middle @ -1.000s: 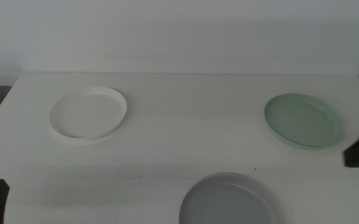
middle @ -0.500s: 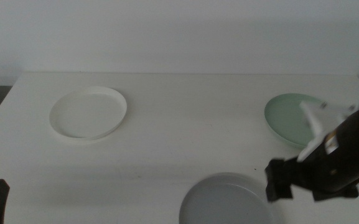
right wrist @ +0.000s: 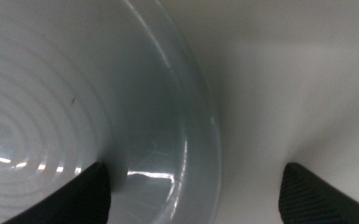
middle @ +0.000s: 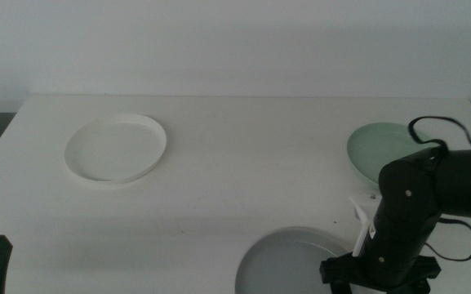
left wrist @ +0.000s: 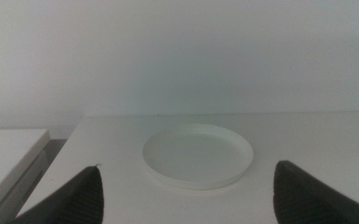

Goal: Stack the three bowls on top of each other.

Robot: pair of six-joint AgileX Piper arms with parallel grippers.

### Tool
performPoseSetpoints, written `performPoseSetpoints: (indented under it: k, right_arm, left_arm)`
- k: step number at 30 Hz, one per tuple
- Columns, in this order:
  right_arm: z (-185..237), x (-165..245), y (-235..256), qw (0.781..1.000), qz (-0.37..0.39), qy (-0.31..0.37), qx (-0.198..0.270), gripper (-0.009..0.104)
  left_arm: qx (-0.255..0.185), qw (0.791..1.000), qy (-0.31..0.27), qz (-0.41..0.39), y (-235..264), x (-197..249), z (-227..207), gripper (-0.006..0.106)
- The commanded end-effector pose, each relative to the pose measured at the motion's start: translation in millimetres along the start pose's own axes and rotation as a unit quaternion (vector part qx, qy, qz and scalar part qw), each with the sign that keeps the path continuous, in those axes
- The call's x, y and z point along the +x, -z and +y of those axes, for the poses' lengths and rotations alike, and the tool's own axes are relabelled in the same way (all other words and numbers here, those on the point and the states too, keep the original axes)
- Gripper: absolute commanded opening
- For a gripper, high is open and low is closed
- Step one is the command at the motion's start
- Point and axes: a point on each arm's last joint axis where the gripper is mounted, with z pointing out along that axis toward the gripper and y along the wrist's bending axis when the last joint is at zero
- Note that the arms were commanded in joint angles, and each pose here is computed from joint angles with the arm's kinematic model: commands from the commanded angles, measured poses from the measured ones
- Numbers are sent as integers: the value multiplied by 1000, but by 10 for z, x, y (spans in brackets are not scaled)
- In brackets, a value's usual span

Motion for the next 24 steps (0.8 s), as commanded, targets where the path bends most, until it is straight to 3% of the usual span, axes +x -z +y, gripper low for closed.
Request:
performPoseSetpoints:
  k: [1, 7, 11, 15, 24]
  right_arm:
    - [12, -16, -70, 1000, 4, 3, -2, 70]
    - [16, -37, -121, 1000, 5, 3, 0, 23]
    - [13, -33, -115, 1000, 5, 13, 1, -1]
    - [24, -17, 28, 1000, 10, 20, 0, -3]
    - [302, -396, 863, 992, -86, 75, -46, -3]
  left_arm:
    - [-1, 1000, 2, -8, 3, -13, 1, 94]
    - [-1, 1000, 2, -8, 3, -13, 1, 94]
    - [-1, 1000, 2, -8, 3, -13, 1, 94]
    - [-1, 1000, 2, -8, 3, -13, 1, 94]
    - [-1, 1000, 2, -8, 3, -13, 1, 94]
